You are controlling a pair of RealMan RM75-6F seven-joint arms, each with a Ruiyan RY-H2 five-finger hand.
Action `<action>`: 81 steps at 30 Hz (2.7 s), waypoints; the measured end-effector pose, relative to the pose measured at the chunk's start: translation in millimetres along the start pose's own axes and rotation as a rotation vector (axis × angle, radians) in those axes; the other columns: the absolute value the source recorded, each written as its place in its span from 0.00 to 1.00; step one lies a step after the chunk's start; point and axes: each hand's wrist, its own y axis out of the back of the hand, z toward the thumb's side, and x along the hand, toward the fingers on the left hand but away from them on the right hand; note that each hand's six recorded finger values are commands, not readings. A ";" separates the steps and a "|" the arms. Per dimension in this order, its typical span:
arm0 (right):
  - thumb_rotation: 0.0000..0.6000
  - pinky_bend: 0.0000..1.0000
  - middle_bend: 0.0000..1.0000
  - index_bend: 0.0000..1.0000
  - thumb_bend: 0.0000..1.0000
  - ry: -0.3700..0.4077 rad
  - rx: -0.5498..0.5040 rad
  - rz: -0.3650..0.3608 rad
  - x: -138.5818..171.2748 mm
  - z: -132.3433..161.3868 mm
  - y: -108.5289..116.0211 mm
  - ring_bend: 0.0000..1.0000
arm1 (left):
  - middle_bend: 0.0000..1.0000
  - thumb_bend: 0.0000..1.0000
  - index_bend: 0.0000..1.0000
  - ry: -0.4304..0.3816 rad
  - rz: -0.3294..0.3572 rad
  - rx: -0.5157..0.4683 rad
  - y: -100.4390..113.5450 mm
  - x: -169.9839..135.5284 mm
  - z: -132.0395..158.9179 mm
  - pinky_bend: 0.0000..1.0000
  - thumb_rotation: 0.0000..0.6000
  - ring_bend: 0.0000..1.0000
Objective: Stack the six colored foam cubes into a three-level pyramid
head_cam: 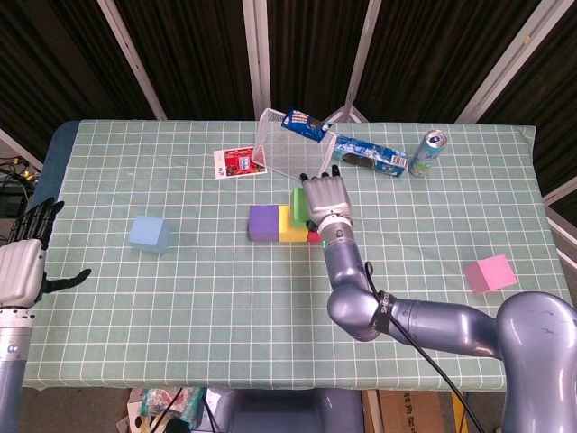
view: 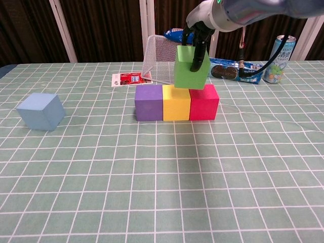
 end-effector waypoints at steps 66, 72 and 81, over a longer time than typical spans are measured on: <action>1.00 0.00 0.42 0.18 0.29 -0.021 0.054 0.054 -19.0 -4.5 -20.1 0.20 | 0.00 0.05 0.00 0.021 -0.006 0.007 -2.9 3.8 -6.8 0.03 1.00 0.00; 1.00 0.00 0.42 0.18 0.29 -0.024 0.060 0.058 -19.8 -4.4 -21.9 0.20 | 0.00 0.05 0.00 0.025 -0.006 0.008 -3.2 3.9 -8.0 0.03 1.00 0.00; 1.00 0.00 0.42 0.18 0.29 -0.027 0.067 0.064 -20.3 -5.0 -23.7 0.20 | 0.00 0.05 0.00 0.027 -0.006 0.010 -3.4 3.4 -9.0 0.03 1.00 0.00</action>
